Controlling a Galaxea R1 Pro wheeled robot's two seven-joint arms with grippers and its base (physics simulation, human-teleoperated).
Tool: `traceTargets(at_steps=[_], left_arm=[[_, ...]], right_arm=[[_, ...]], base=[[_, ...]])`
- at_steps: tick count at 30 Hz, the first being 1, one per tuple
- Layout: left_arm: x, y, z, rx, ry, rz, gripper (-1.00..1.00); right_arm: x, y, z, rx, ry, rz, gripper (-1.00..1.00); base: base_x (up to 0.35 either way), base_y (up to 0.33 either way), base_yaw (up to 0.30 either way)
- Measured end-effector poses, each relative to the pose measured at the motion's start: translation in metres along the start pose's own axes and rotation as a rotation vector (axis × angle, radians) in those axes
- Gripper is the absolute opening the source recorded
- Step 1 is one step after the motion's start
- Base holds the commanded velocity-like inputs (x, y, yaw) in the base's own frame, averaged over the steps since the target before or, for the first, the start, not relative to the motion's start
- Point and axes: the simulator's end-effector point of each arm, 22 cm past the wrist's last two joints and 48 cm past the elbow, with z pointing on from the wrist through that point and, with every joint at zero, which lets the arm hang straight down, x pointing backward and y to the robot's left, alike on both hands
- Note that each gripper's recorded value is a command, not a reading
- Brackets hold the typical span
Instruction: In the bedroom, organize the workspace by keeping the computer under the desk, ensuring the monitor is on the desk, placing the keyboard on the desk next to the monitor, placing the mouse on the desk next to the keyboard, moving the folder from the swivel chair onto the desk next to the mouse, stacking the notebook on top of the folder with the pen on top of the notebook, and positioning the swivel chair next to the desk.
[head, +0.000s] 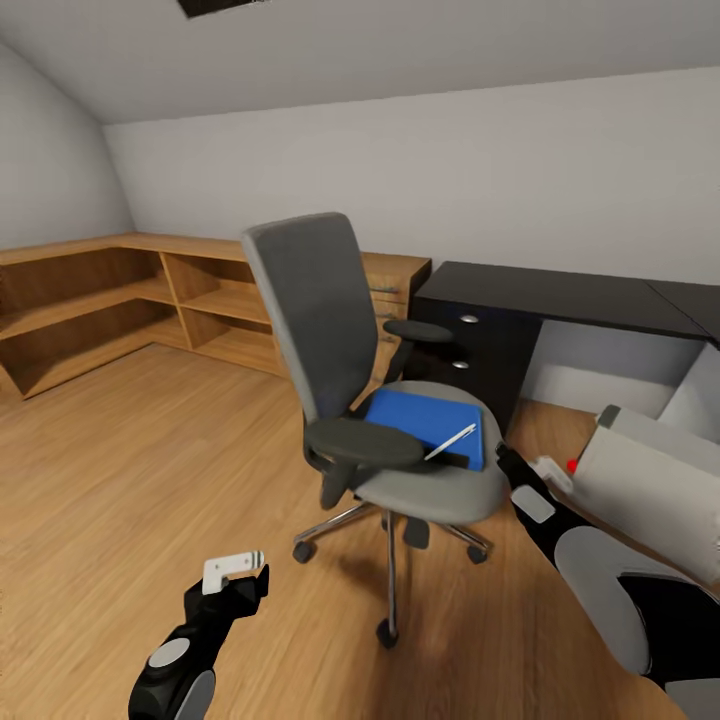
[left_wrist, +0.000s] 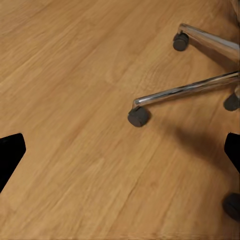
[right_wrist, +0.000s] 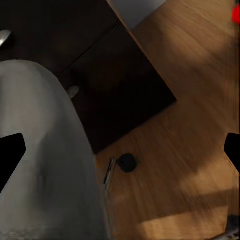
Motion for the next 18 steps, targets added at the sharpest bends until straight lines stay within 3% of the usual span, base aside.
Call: traceTargets(at_steps=[5,18], left_arm=[[0.0000,0.0000,0.0001,0.000,0.000,0.000,1.00],[0.0007,0.0003,0.0003,-0.001,0.001,0.000,1.00]], right_arm=[[0.0067,-0.0090,-0.0009,0.020,0.014,0.004,1.00],[0.0085,-0.0114,-0.0014,0.026,0.018,0.007,1.00]], base=[[-0.219,-0.151,0.000],[-0.018,-0.019,0.004]])
